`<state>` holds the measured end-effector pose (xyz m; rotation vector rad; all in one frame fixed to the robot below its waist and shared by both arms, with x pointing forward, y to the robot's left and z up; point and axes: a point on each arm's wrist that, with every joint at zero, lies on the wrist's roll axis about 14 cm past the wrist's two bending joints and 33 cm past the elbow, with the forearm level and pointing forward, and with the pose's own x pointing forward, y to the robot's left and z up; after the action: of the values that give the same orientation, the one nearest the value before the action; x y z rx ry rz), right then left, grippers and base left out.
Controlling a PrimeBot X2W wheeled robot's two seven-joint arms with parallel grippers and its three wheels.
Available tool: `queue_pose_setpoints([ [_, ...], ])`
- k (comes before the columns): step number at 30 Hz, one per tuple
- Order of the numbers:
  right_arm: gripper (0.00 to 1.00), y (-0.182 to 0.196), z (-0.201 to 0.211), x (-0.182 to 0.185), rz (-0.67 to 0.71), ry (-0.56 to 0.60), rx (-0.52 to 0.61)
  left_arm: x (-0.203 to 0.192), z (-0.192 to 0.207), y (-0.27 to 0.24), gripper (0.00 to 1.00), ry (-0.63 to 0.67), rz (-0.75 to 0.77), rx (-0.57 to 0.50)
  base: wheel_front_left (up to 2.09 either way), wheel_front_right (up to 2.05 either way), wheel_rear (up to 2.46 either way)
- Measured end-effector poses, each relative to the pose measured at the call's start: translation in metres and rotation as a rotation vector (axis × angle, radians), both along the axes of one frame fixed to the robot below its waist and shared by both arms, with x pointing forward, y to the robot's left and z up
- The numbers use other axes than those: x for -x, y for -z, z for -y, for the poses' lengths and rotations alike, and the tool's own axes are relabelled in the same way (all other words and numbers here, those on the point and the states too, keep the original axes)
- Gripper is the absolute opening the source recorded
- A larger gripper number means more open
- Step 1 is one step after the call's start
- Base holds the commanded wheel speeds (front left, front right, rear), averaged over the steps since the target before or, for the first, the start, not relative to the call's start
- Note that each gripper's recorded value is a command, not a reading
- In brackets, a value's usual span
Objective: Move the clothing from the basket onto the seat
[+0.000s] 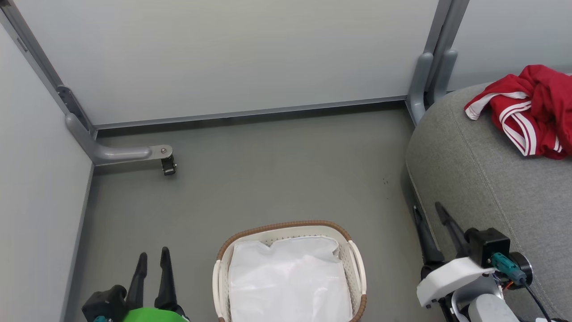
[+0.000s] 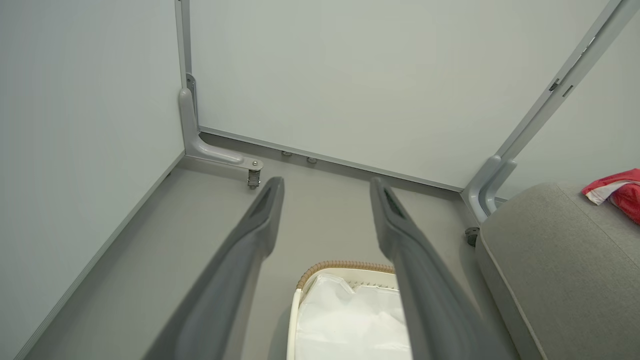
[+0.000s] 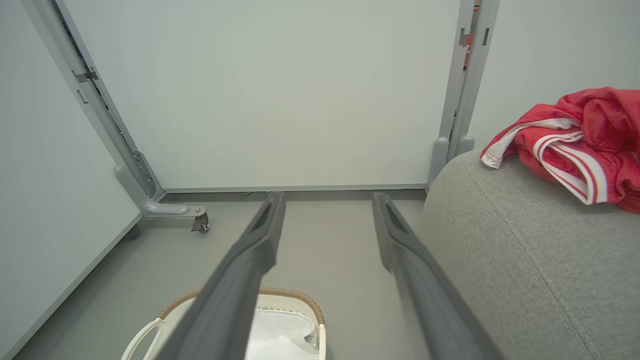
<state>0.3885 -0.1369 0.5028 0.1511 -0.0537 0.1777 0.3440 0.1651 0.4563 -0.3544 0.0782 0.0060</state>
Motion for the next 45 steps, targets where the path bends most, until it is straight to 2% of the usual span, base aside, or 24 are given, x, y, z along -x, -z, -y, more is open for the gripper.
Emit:
queue_pose_setpoints([
  [6,0.0,0.026,0.002,0.011,-0.09,0.009,-0.023,0.004,0.001,0.014,0.0,-0.005,-0.053,0.024,0.0,0.0,0.0],
  [22,0.0,0.026,0.02,0.008,-0.152,0.09,-0.307,0.002,-0.012,0.018,0.0,-0.078,-0.102,0.266,0.0,0.0,0.0],
  [45,0.0,0.024,0.037,0.005,-0.198,0.147,-0.641,-0.012,-0.022,0.007,0.0,-0.121,-0.092,0.551,0.0,0.0,0.0],
])
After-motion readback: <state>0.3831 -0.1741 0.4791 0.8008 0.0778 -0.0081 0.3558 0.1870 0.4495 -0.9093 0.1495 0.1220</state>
